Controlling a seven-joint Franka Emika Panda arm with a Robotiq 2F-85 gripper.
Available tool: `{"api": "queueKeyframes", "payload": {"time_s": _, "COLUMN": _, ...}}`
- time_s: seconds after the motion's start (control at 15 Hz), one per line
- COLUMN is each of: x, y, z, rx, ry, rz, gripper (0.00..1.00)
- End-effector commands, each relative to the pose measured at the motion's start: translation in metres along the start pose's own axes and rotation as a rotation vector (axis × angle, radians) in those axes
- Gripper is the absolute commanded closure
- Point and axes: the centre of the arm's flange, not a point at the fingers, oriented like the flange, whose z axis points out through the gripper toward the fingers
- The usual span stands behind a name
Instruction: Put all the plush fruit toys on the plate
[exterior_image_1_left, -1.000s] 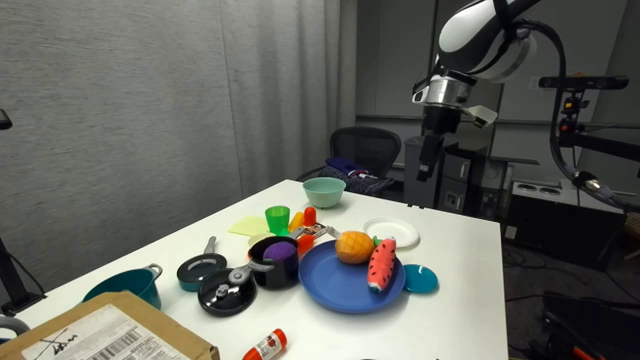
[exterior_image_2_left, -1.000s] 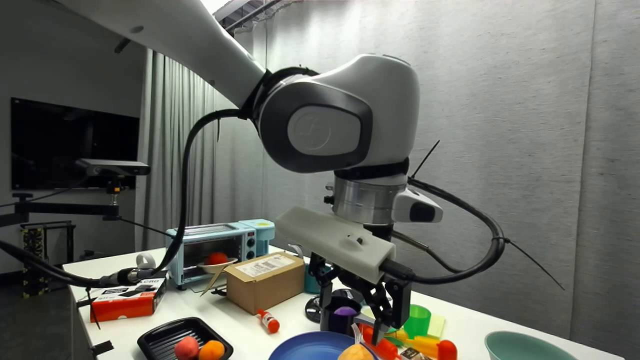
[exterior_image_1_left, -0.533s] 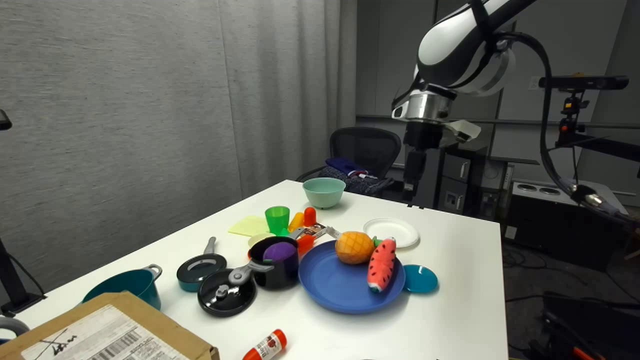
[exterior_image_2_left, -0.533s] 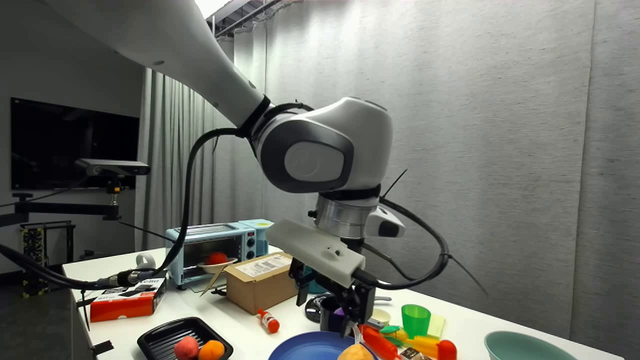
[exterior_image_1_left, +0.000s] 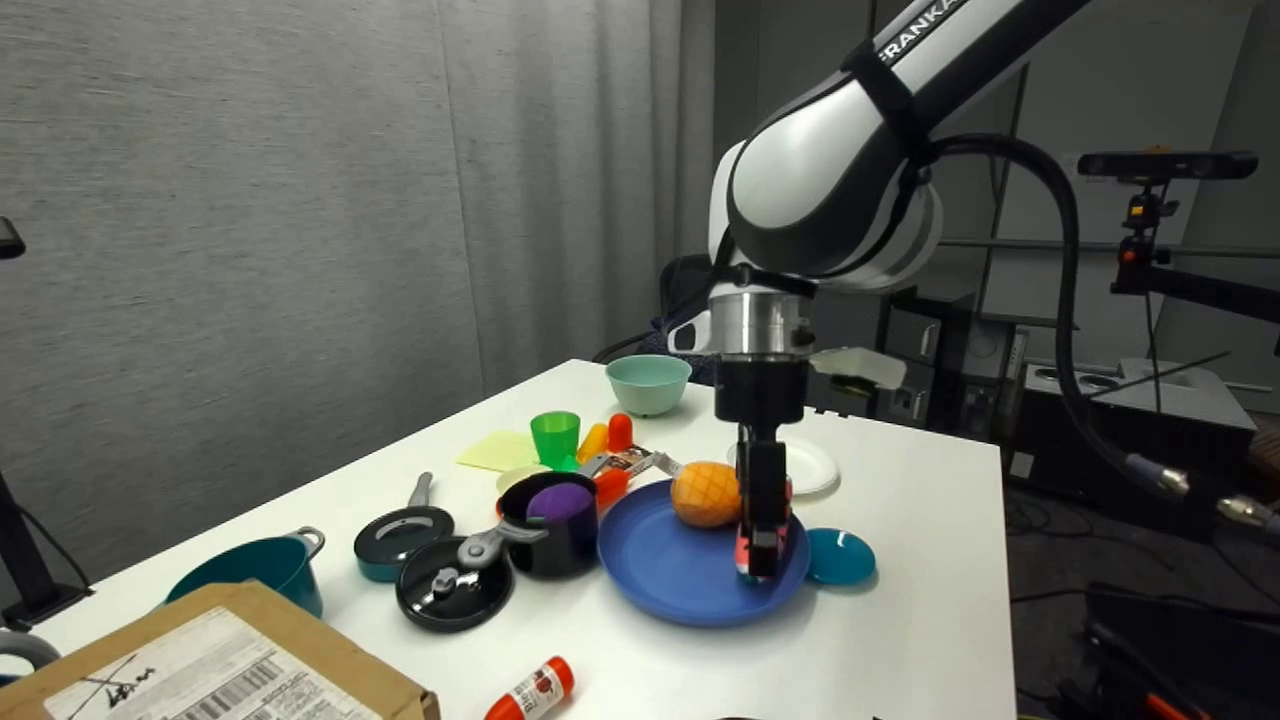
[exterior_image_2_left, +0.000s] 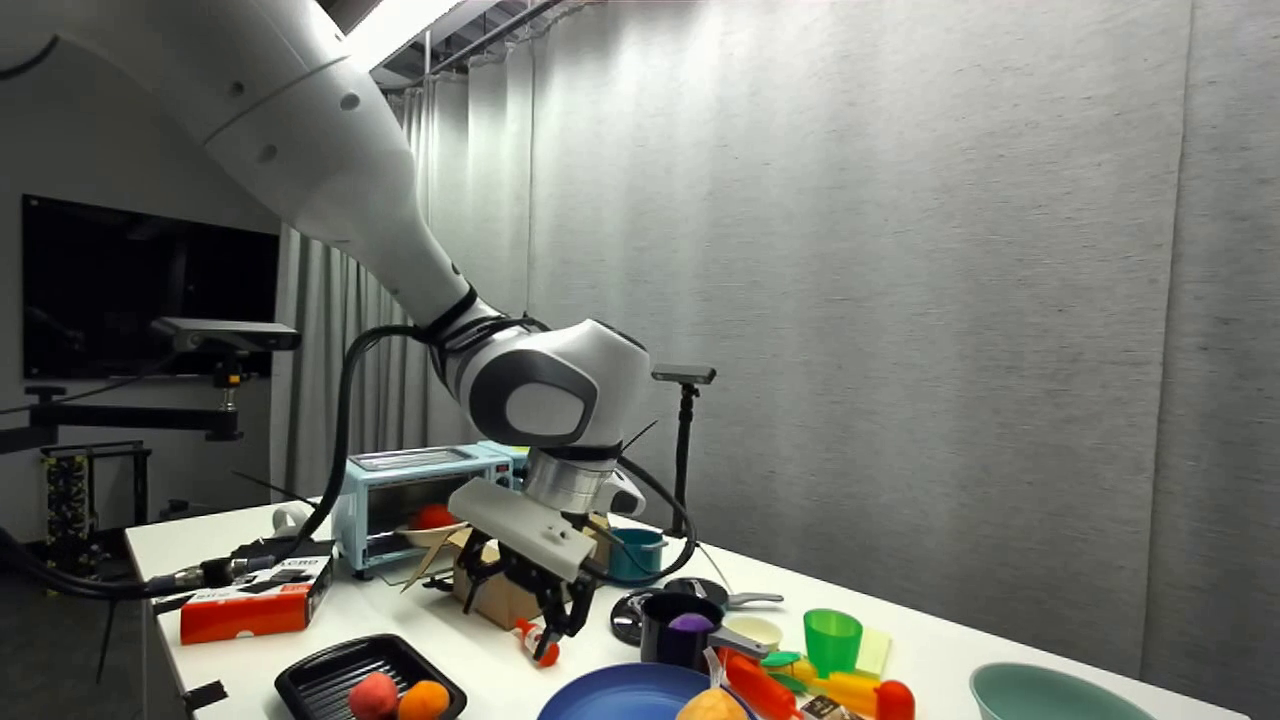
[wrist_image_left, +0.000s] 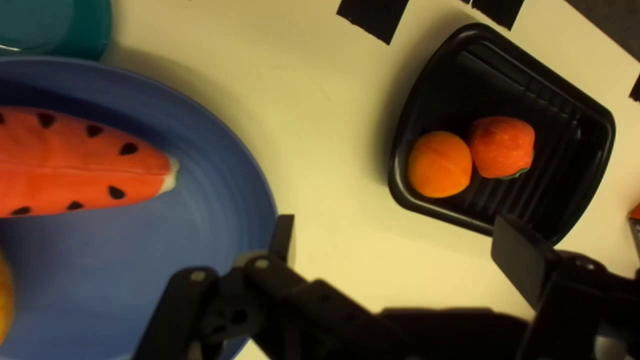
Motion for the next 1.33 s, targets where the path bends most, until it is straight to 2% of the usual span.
{"api": "queueKeyframes", "payload": {"time_s": 0.0, "x": 0.015, "y": -0.01, "z": 0.033, "rx": 0.044, "ry": -0.058, "rz": -0.114, "gripper": 0.0}}
{"api": "queueKeyframes", "payload": {"time_s": 0.13, "x": 0.015, "y": -0.011, "z": 0.038, "rx": 0.016, "ry": -0.067, "rz": -0.131, "gripper": 0.0}}
{"api": "queueKeyframes", "payload": {"time_s": 0.2, "x": 0.009, "y": -0.016, "z": 0.039, "rx": 0.027, "ry": -0.069, "rz": -0.091, "gripper": 0.0}}
{"api": "queueKeyframes", "payload": {"time_s": 0.53, "x": 0.012, "y": -0.015, "z": 0.041, "rx": 0.025, "ry": -0.071, "rz": -0.103, "gripper": 0.0}}
{"api": "queueKeyframes", "payload": {"time_s": 0.8, "x": 0.02, "y": -0.012, "z": 0.051, "rx": 0.089, "ry": 0.024, "rz": -0.073, "gripper": 0.0}}
{"api": "queueKeyframes", "payload": {"time_s": 0.93, "x": 0.035, "y": -0.021, "z": 0.065, "rx": 0.101, "ry": 0.057, "rz": -0.054, "gripper": 0.0}}
{"api": "queueKeyframes", "payload": {"time_s": 1.27, "x": 0.057, "y": -0.053, "z": 0.107, "rx": 0.142, "ry": -0.003, "rz": -0.115, "gripper": 0.0}}
